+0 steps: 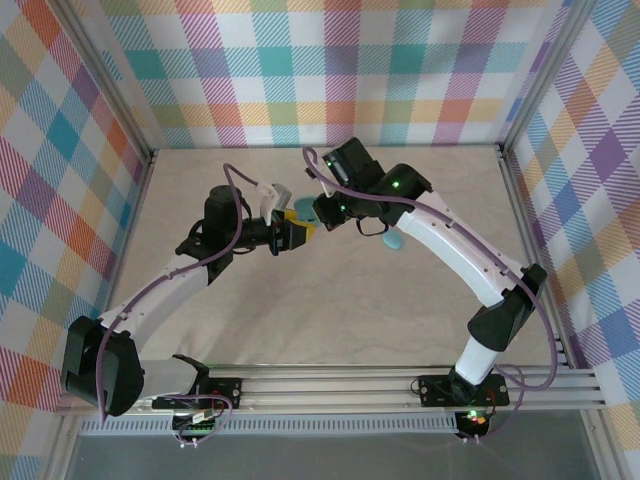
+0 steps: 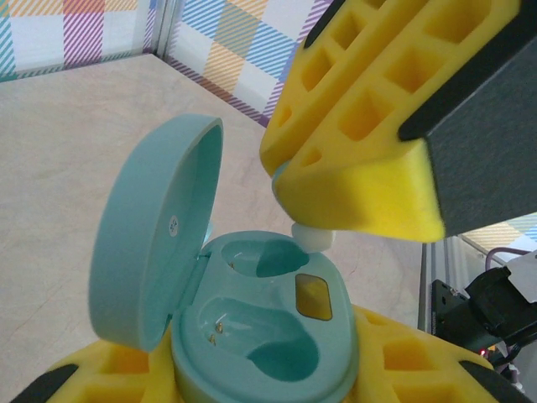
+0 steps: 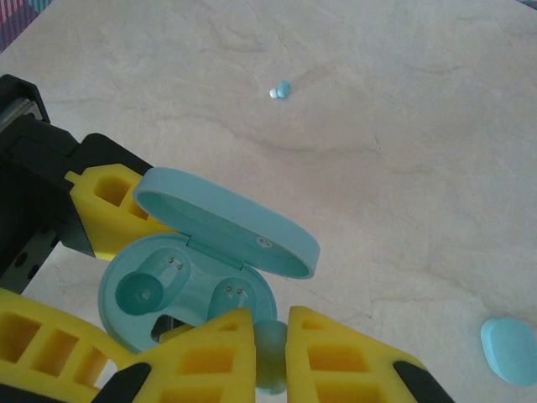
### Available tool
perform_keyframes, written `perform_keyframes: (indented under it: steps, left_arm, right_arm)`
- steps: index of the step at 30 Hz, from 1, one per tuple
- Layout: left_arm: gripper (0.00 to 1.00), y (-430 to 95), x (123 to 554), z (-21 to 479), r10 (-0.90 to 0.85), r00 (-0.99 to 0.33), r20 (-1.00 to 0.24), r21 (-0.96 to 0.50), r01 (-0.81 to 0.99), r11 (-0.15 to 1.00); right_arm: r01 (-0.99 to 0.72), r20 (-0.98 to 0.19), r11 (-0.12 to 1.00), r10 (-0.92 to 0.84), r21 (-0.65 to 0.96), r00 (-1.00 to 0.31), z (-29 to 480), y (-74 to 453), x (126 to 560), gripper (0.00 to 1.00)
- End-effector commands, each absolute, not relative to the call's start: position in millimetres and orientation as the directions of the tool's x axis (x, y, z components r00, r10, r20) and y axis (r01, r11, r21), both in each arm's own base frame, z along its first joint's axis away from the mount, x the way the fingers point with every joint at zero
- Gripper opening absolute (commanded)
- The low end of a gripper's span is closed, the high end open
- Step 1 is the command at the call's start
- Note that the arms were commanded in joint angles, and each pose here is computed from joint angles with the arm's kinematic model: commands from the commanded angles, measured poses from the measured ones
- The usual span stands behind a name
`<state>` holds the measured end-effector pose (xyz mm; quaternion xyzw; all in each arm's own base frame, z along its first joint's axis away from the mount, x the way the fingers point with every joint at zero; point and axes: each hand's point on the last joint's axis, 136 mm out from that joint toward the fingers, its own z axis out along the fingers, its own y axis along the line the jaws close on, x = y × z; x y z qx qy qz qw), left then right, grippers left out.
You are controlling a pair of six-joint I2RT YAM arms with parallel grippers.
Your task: Insert wireless bluetooth earbuds into charging case
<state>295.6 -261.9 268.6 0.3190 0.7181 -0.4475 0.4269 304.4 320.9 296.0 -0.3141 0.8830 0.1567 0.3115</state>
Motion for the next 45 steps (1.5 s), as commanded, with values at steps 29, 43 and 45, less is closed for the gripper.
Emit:
perform_keyframes:
  steps: [29,43,45]
  left_arm:
    - [0.12,-265.8,291.3,292.3,0.024,-0.374,-0.927,-0.341,0.868,0.361]
    - [0.11,-263.4,288.2,293.8,0.019,-0.369,-0.929,-0.337,0.867,0.367]
    - [0.11,-263.0,287.9,293.2,0.019,-0.370,-0.929,-0.338,0.866,0.369]
  right_arm:
    - [-0.700,-0.538,0.690,-0.526,0.183,-0.659,252.9,340.2,283.1,0.18]
    - [-0.697,-0.553,0.692,-0.511,0.190,-0.658,260.8,340.0,283.5,0.28]
    - [-0.695,-0.557,0.692,-0.506,0.195,-0.659,263.2,340.2,283.1,0.28]
